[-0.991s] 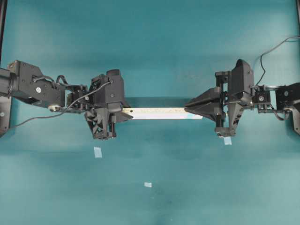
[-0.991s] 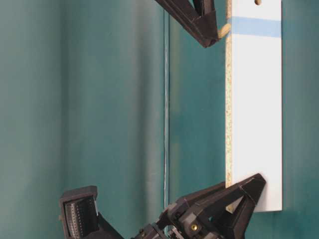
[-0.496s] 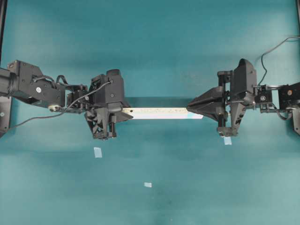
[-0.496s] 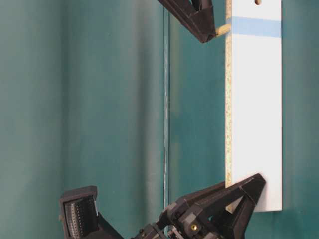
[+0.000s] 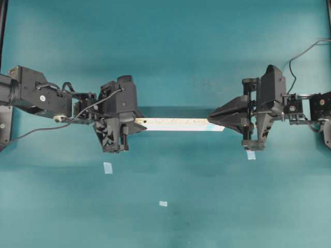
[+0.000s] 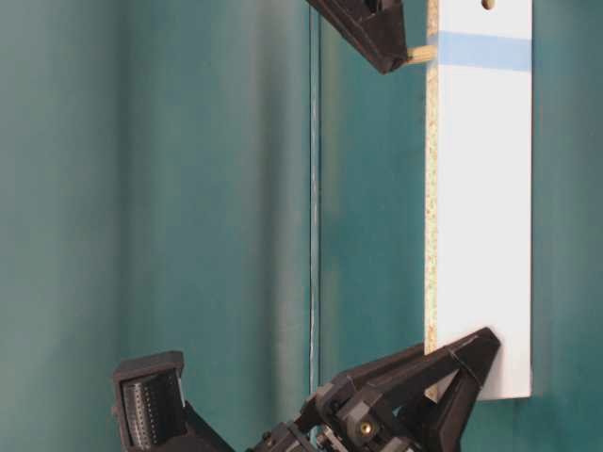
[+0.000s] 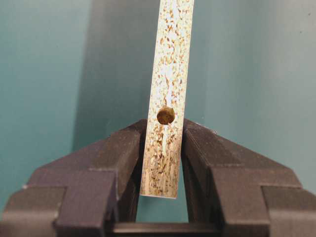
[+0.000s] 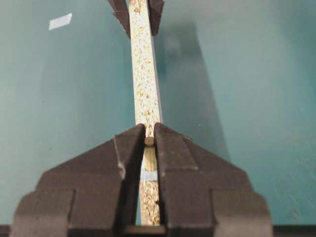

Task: Insert the rod into the hole on the wooden board.
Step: 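Align the held peg above the right hole with the right gripper, then lower the peg into the right hole with the right gripper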

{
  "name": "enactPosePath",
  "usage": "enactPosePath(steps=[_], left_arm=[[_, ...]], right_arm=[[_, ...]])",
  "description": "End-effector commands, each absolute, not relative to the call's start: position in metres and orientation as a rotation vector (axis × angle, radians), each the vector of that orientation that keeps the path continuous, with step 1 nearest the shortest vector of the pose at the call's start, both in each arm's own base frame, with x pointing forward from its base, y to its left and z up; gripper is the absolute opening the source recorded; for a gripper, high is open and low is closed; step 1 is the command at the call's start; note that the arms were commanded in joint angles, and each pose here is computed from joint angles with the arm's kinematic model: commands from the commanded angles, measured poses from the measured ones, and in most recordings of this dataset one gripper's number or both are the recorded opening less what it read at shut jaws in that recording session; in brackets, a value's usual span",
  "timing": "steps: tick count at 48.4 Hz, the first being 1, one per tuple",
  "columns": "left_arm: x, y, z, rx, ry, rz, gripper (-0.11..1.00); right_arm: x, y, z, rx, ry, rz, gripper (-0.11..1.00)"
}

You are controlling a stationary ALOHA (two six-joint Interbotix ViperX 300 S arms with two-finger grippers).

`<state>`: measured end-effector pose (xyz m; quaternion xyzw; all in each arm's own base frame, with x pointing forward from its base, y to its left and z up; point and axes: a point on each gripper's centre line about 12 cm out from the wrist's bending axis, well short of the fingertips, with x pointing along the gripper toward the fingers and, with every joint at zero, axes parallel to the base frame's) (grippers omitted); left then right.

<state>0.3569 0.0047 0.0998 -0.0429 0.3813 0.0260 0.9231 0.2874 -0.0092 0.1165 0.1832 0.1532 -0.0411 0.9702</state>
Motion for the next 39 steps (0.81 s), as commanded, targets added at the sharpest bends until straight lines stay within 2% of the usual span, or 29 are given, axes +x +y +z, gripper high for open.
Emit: enactPosePath(steps=[1, 39], left_arm=[[0.3629, 0.0076, 0.1092, -0.085, 0.749, 0.057, 0.33], [0.3629, 0.0076, 0.1097, -0.087, 0.747, 0.057, 0.33]], right_arm=[[0.2855, -0.0084, 0.1202, 0.372, 0.301, -0.08, 0.09], [0.2867, -0.0054, 0.1235, 0.37, 0.319, -0.073, 0.09]])
